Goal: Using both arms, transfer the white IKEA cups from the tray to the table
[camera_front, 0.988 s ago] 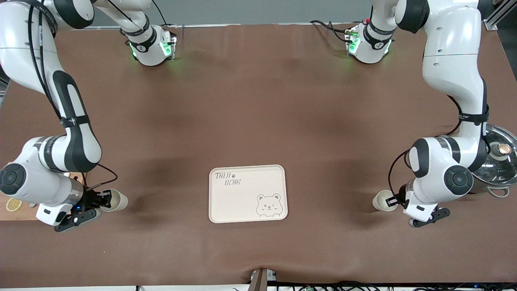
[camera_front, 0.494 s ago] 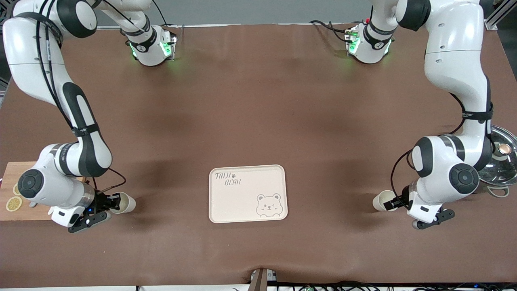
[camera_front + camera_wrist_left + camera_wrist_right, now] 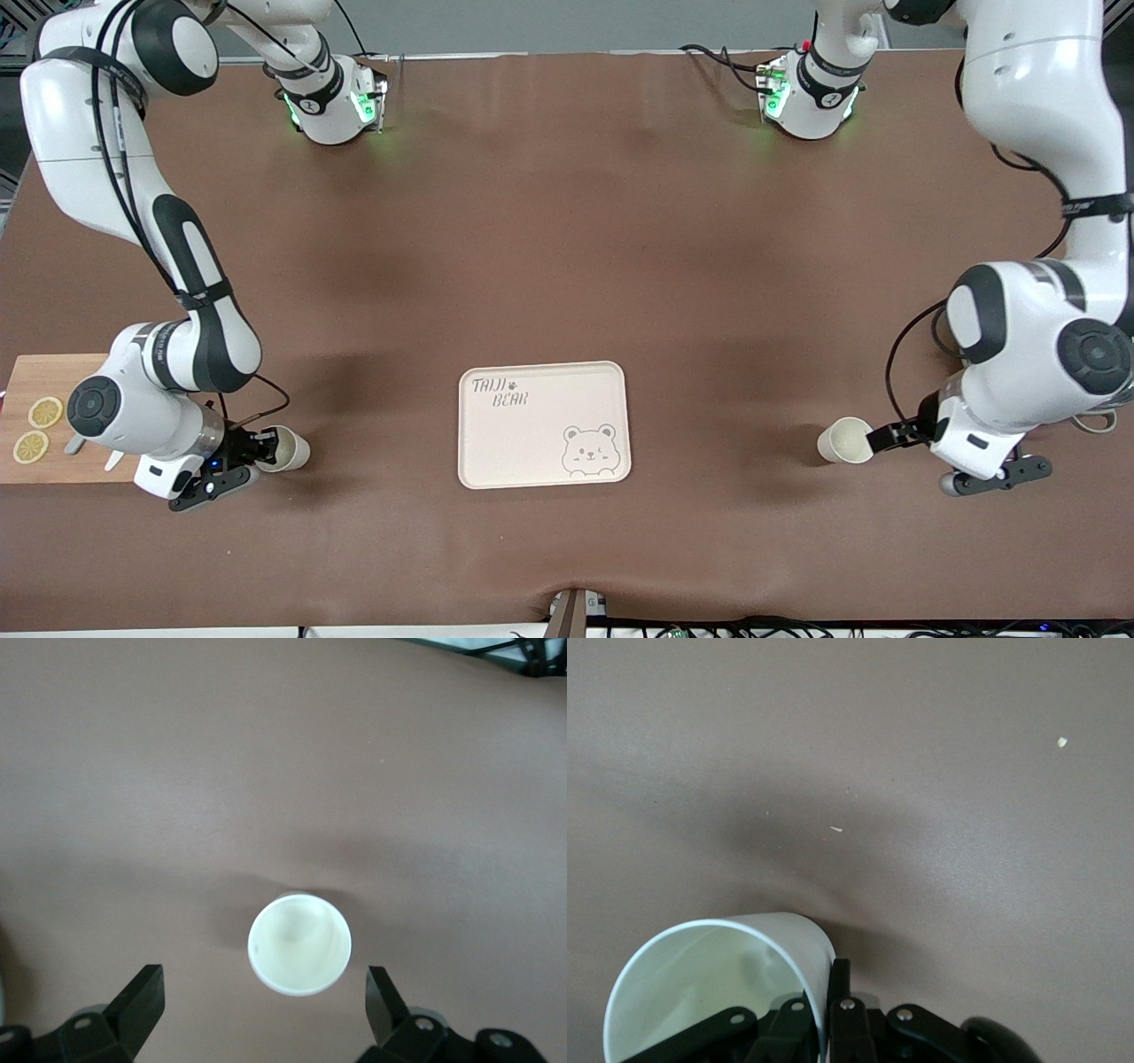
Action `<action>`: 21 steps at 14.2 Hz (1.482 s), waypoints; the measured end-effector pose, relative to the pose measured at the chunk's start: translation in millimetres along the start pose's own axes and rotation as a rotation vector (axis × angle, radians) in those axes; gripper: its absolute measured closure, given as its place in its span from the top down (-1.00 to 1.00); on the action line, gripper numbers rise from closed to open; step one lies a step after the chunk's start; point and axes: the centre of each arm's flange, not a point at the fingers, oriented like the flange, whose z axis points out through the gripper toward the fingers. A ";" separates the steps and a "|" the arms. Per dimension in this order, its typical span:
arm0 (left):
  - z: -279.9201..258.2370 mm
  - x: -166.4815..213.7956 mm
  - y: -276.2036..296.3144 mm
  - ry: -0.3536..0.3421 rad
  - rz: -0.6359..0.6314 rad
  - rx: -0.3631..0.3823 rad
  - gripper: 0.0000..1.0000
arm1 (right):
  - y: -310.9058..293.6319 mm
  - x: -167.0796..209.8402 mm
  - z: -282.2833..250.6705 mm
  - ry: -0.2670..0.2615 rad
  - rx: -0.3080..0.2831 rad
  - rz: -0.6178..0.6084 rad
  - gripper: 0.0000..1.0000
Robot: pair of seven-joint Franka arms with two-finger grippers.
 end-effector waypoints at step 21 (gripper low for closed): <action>-251.7 -63.8 -33.6 -0.002 0.095 -0.058 1.00 | -33.0 -2.7 -248.5 -0.199 0.026 0.192 1.00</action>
